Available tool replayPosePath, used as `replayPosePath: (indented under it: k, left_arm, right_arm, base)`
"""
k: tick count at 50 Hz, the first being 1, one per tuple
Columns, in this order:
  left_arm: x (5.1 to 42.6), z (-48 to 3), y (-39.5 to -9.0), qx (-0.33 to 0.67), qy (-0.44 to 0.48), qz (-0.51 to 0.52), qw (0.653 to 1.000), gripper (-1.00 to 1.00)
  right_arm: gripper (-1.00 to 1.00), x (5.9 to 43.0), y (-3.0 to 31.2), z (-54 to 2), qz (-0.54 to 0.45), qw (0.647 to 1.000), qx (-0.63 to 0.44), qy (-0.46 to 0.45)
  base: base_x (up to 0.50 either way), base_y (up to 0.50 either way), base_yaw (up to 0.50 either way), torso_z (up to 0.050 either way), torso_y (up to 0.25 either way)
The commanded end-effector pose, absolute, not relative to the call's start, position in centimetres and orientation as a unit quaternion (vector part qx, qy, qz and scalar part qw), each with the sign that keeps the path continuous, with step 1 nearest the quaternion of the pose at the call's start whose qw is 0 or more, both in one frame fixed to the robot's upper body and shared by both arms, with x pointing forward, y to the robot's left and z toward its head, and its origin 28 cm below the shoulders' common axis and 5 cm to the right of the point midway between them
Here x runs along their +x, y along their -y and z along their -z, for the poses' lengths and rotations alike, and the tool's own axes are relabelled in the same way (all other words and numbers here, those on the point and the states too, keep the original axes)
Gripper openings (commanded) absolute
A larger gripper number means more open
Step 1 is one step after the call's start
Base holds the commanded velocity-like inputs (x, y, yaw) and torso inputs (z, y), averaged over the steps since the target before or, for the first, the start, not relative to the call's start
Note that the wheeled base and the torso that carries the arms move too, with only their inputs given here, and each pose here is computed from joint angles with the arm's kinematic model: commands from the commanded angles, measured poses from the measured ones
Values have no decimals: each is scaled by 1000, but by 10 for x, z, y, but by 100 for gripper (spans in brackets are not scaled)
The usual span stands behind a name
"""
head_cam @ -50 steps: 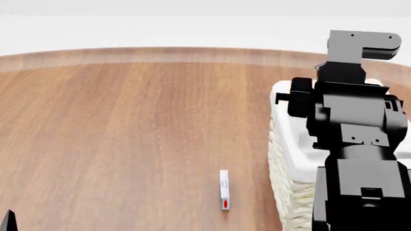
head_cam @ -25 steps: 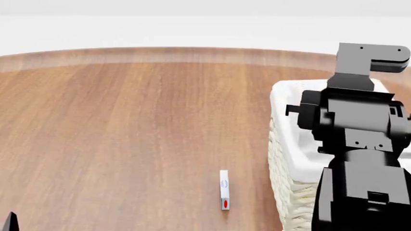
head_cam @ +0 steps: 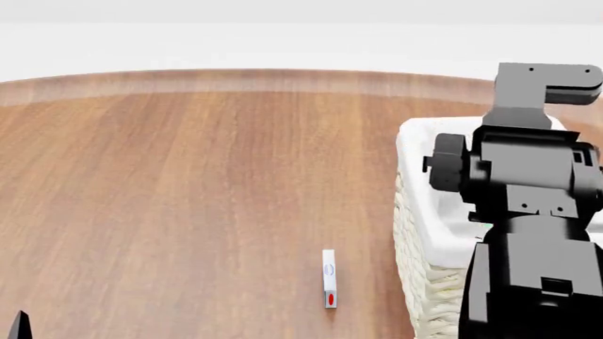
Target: Pick up the tomato sauce, and put it in the basket.
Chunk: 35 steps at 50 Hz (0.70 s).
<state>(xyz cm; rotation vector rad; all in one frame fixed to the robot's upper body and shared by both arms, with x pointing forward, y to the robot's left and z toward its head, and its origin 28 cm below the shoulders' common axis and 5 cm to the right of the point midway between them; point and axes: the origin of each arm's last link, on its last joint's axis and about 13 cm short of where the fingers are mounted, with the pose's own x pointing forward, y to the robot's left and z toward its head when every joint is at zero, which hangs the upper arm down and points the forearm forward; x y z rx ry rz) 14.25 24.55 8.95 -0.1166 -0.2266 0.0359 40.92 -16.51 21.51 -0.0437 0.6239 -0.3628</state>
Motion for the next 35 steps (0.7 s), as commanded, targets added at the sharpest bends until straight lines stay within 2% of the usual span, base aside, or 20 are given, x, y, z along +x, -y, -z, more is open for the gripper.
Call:
replayPosePath:
  k: [1, 19, 28, 30, 31, 35]
  left_arm:
    - [142, -87, -246, -59, 111, -19, 992, 100]
    - [139, -87, -248, -62, 111, -20, 992, 100]
    - [138, -86, -246, -62, 109, -20, 992, 100]
    - [138, -86, -245, -62, 109, -19, 992, 100]
    - [138, -86, -245, -62, 109, -19, 992, 100]
    - [138, -86, -245, -61, 109, -20, 992, 100]
  right_arm:
    - [100, 412, 166, -230, 177, 943, -35, -278]
    - [100, 427, 142, -259, 125, 979, -41, -157]
    - [100, 435, 117, -283, 118, 989, -81, -49]
    - [100, 431, 109, -288, 119, 987, -104, -19]
    - [100, 424, 103, -277, 116, 987, -110, -35]
    - [100, 393, 80, -302, 87, 981, -160, 66]
  base:
    - [0, 0, 0, 0, 0]
    - [0, 0, 0, 0, 0]
    - [0, 0, 0, 0, 0]
    - [0, 0, 0, 0, 0]
    - [0, 0, 0, 0, 0]
    - [0, 0, 0, 0, 0]
